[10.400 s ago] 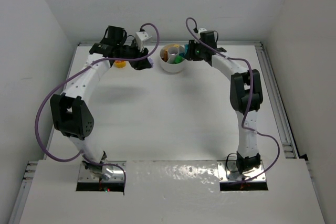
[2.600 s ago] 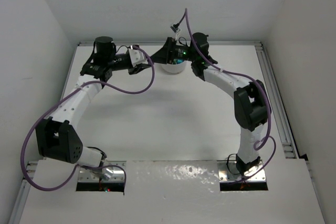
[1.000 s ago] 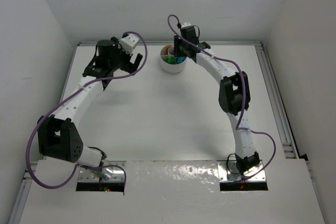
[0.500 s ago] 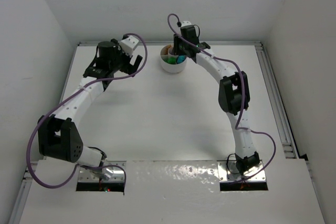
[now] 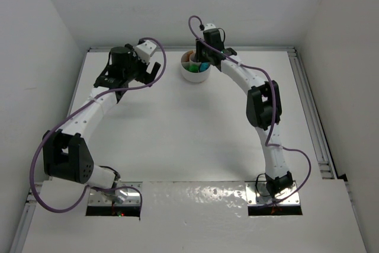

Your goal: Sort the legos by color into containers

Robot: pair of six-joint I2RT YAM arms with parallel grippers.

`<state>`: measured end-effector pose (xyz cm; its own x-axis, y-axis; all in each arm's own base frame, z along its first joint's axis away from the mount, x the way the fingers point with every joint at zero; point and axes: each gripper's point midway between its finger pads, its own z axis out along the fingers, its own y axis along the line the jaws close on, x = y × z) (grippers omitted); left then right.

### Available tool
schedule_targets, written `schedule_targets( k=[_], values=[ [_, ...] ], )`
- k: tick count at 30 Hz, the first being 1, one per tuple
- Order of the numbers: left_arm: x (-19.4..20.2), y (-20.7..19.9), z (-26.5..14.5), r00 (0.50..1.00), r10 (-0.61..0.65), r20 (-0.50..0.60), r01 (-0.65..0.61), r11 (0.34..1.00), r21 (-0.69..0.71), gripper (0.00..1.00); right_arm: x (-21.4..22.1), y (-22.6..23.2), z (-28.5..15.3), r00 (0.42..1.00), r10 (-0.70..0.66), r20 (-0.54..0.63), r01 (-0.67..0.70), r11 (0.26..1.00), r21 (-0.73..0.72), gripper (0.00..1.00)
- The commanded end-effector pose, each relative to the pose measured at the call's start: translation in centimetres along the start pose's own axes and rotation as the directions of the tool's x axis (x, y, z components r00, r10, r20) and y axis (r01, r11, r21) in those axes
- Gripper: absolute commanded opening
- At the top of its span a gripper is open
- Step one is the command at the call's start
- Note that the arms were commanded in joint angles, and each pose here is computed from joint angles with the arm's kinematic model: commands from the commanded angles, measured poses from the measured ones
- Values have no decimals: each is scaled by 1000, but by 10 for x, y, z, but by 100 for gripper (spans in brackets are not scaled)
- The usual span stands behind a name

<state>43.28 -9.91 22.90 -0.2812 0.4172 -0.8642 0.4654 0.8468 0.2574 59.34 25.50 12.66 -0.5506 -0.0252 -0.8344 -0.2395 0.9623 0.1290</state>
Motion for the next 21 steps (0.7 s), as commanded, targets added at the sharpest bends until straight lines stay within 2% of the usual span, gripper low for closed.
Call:
schedule_targets(
  k=[1,9,16,21],
  values=[
    [-16,9,-2,999,-4,48,6,999,-32,100,-42,7,-20,994,-9,112,10,1000,-6,0],
    [-15,13,-2,999,-11,44,14,998,-59,100,-40,7,-13,995,-5,105,6,1000,-5,0],
    [-9,33,1,997,-70,23,73,982,-175,100,-37,8,-4,994,4,107,-3,1000,-11,0],
    [-8,38,-1,997,-70,18,72,976,-208,100,-33,9,-1,995,11,101,-10,1000,-14,0]
  ],
)
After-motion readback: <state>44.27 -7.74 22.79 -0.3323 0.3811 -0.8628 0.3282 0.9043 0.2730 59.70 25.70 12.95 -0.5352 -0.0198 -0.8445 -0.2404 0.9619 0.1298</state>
